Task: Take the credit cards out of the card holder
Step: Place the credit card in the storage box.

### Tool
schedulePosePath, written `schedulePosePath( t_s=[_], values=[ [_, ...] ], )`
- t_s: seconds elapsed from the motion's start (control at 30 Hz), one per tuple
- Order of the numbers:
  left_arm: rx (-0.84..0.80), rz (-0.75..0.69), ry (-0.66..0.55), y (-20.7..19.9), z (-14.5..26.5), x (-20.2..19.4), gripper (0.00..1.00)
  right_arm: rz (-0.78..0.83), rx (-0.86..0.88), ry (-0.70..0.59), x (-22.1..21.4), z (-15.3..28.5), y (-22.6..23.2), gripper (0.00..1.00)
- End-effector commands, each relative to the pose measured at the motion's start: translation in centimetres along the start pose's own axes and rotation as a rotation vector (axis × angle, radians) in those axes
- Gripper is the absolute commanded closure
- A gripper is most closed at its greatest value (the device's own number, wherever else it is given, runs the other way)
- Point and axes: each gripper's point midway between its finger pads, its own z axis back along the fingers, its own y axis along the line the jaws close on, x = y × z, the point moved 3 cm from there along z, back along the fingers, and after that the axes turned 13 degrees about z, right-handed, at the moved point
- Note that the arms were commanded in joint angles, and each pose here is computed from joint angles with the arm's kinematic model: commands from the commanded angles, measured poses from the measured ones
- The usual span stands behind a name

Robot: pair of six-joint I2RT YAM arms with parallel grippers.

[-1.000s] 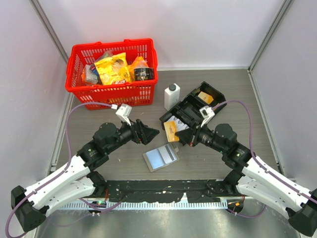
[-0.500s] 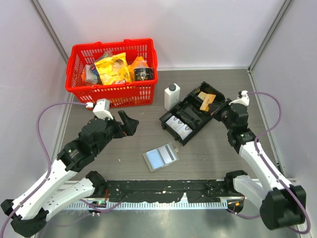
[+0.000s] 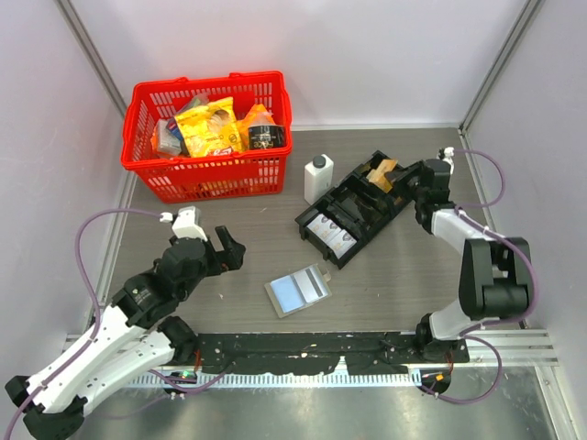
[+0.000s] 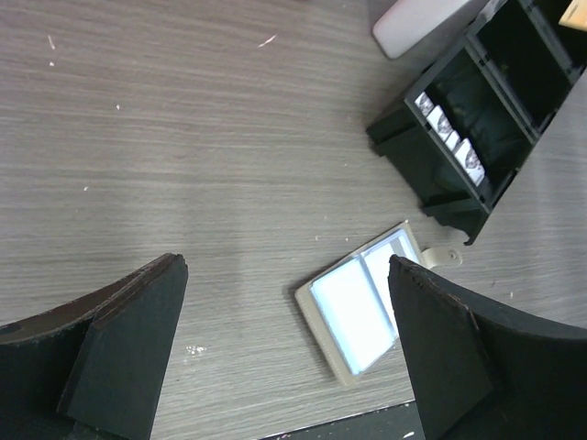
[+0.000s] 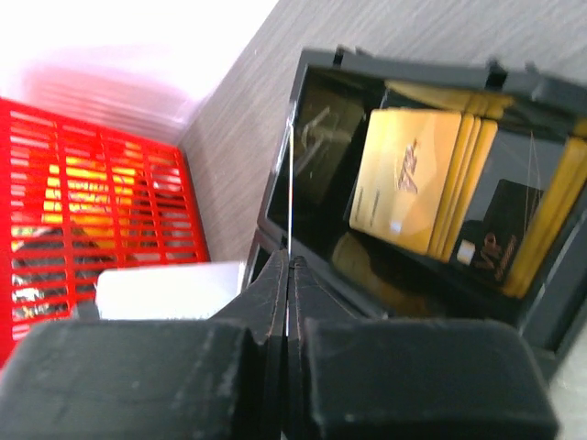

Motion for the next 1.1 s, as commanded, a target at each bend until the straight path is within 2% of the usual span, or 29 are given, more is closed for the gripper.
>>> schedulePosePath(
  t_s=[0.0,0.2,0.6,0.63,0.73,0.87,1.07],
  values=[
    [0.007,0.023,-0.009,0.1,-0.9,-0.3,0.05,-0.045,0.052,-0.117,3.8,-2.5,1.1,0.99],
    [0.003,0.031,0.018,0.2,-1.8,-1.5,0.07,-0.122,0.018,-0.133,3.5,-4.8,-0.3,0.99],
    [0.012,0.039,0.047,0.4,-2.7,-2.5,0.08,-0.189,-0.023,-0.045,0.7,-7.1,-2.4,0.98],
    [0.010,0.042,0.049,0.4,-2.7,-2.6,0.08,-0.189,-0.026,-0.048,0.8,-7.2,-2.3,0.96],
    [0.004,0.050,0.066,0.3,-2.9,-3.0,0.08,-0.173,-0.054,-0.017,0.4,-7.2,-2.7,0.81],
    [-0.013,0.064,0.087,-0.2,-2.8,-3.2,0.09,-0.120,-0.090,-0.033,1.5,-5.8,-2.5,0.67],
    [-0.044,0.071,0.151,-1.3,-3.0,-4.0,0.15,0.005,-0.212,-0.049,3.5,-2.6,-2.6,0.55]
  ],
)
